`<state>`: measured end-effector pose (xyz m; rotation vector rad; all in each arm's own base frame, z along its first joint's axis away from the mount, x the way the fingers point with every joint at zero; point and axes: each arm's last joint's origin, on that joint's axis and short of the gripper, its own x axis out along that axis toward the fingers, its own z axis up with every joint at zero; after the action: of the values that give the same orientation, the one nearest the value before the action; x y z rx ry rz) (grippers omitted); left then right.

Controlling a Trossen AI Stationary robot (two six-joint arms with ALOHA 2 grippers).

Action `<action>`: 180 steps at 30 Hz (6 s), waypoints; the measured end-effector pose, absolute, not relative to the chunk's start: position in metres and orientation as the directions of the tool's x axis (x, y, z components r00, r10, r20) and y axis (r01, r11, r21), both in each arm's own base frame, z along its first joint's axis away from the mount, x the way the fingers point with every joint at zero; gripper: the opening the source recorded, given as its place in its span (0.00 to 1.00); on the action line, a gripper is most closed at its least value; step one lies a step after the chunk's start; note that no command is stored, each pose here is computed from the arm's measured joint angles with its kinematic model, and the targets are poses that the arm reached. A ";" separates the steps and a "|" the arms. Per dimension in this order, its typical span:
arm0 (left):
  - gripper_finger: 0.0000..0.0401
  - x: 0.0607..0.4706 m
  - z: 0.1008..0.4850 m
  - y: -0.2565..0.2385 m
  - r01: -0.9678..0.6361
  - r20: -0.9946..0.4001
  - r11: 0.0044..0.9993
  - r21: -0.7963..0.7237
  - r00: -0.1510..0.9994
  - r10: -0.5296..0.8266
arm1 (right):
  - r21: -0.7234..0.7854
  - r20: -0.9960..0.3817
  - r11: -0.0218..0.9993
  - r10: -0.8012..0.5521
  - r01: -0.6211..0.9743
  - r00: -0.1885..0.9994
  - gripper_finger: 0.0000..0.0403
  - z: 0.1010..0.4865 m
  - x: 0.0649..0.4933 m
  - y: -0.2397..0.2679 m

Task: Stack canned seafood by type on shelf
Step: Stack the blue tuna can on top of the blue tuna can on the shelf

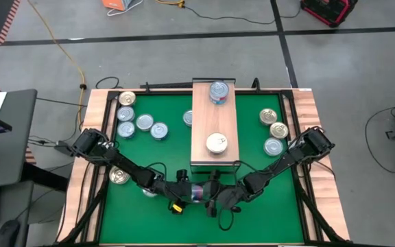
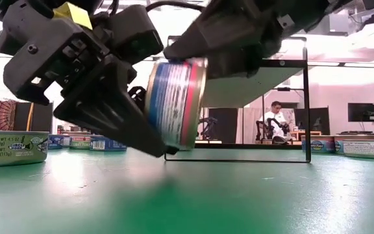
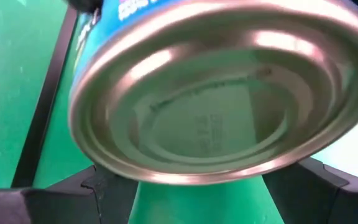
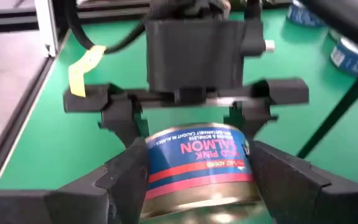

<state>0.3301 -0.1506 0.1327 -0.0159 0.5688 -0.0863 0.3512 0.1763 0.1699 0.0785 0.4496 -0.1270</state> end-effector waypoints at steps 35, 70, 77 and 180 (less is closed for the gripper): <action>0.75 0.347 0.174 -0.160 0.104 -0.329 0.992 -0.076 0.936 -0.123 | -0.086 -0.401 0.987 -0.162 0.139 0.902 0.72 0.219 0.363 0.192; 0.75 0.361 0.309 0.023 -0.028 -0.233 0.999 -0.020 0.972 0.023 | -0.173 -0.387 0.921 -0.390 0.350 0.835 0.72 0.335 0.327 0.037; 0.75 0.360 0.298 0.049 -0.042 -0.302 0.997 -0.059 0.953 0.022 | -0.156 -0.475 0.932 -0.362 0.328 0.802 0.72 0.319 0.329 0.011; 0.75 0.326 0.317 -0.097 0.221 -0.480 0.923 0.314 0.876 -0.047 | -0.145 -0.985 0.758 -0.173 0.636 -0.018 0.72 0.226 0.176 0.090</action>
<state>0.3261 -0.0966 0.3165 0.3711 0.4850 -0.1431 0.1757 0.0898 0.2260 0.4011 1.4563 -0.6710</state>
